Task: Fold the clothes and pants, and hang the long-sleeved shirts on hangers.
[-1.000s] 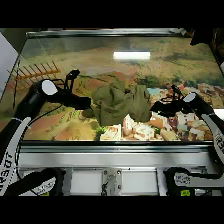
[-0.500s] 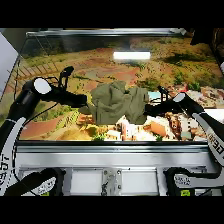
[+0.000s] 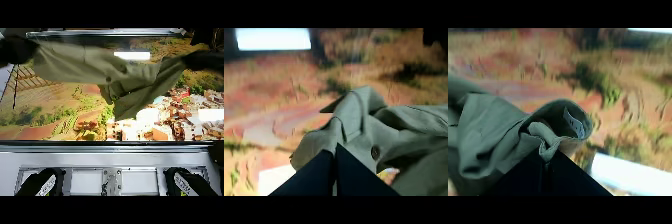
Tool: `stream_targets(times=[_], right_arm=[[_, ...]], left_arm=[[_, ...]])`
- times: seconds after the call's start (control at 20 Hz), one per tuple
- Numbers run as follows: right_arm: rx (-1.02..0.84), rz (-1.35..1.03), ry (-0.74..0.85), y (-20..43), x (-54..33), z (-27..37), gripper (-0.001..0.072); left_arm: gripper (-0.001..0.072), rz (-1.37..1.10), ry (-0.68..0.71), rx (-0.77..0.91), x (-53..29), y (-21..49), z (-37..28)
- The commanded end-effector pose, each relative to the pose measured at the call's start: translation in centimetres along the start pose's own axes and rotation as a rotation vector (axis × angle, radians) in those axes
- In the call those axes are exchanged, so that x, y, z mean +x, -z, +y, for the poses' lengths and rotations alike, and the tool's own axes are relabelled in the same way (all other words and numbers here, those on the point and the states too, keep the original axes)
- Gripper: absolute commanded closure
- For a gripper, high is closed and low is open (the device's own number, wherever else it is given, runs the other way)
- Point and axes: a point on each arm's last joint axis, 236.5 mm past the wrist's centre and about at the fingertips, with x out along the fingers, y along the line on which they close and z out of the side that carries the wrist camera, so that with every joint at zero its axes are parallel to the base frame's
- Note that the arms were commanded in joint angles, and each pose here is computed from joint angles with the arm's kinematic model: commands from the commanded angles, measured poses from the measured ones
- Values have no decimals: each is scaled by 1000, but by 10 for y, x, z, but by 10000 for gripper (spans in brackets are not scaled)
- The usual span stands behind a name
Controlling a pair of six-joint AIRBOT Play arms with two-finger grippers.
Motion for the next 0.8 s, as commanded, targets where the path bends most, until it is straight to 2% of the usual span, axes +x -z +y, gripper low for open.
stream_targets(times=[0.0,0.1,0.25,0.5,0.75], right_arm=[[-84,-335,52,-82,-101,38,701],[-82,-394,55,-92,-120,46,701],[-72,-371,56,-89,-111,41,700],[-22,-170,38,-51,-54,17,701],[46,100,-7,33,-20,11,702]], left_arm=[[697,-335,9,84,-95,-74,-42],[697,-411,8,87,-110,-84,-46],[697,-369,-9,50,-85,-68,-29],[697,-83,-62,-103,35,3,38],[697,152,-107,-220,142,78,98]])
